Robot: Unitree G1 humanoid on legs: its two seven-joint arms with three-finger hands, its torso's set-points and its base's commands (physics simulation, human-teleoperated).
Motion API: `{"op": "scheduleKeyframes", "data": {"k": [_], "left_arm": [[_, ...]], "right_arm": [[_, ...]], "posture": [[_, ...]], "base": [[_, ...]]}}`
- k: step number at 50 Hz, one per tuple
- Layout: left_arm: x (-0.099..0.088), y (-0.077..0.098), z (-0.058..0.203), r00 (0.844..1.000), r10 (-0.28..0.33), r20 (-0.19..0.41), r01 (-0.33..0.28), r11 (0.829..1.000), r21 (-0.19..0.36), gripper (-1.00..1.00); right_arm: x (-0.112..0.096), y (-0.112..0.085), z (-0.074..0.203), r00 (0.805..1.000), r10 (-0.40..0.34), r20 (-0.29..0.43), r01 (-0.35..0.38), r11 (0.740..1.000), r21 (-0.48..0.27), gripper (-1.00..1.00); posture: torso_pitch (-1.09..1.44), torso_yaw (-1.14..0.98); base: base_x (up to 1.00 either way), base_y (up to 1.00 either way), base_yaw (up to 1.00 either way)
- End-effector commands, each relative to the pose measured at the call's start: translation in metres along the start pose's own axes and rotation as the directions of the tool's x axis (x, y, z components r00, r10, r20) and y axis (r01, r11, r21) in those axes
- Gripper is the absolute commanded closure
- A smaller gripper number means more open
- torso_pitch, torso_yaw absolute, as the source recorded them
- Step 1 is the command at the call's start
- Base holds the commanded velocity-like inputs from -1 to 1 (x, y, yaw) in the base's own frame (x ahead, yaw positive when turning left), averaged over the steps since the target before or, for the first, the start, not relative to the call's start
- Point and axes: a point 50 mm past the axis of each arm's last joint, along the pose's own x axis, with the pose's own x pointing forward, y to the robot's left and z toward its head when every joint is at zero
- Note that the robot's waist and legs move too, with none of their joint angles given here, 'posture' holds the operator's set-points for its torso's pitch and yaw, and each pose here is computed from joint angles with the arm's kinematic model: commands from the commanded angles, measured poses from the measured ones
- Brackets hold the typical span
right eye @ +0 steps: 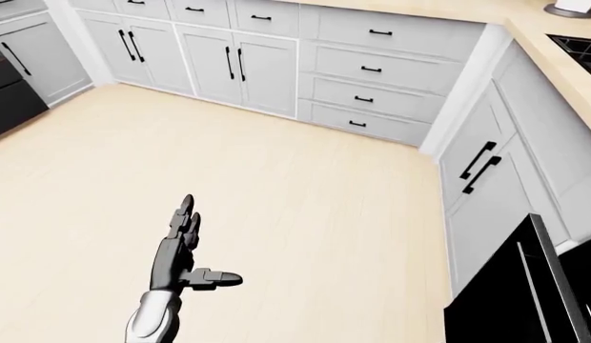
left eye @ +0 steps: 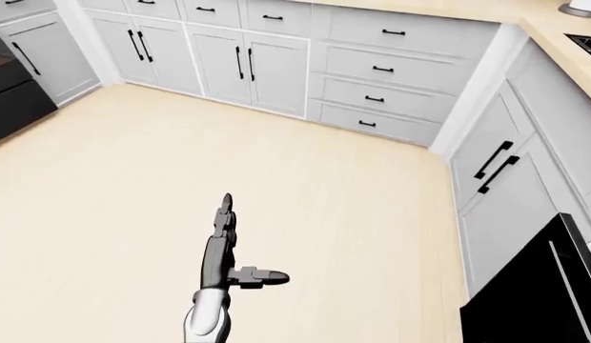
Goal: Close the dishwasher door
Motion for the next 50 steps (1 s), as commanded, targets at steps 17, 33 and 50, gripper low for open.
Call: {"op": "scheduleKeyframes", "data": {"k": [17,33,50], "left_arm": [[0.002,0.001,0.017,0.996,0.003,0.09,-0.003,1.0,-0.001,-1.0],[0.001,0.0,0.017,0.996,0.002,0.09,-0.002,1.0,-0.001,-1.0],[0.002,0.001,0.017,0.996,0.003,0.088,-0.003,1.0,-0.001,-1.0]], "right_arm": [[-0.001,-0.046,0.006,0.983,-0.185,0.01,0.185,0.982,0.05,-1.0],[-0.002,-0.065,0.009,0.976,-0.216,-0.005,0.216,0.975,0.053,-1.0],[-0.004,-0.084,0.012,0.969,-0.247,-0.01,0.247,0.967,0.055,-1.0]], "posture": [[0.0,0.0],[0.0,0.0],[0.0,0.0]], "base": [[0.0,0.0,0.0],[0.0,0.0,0.0],[0.0,0.0,0.0]]}}
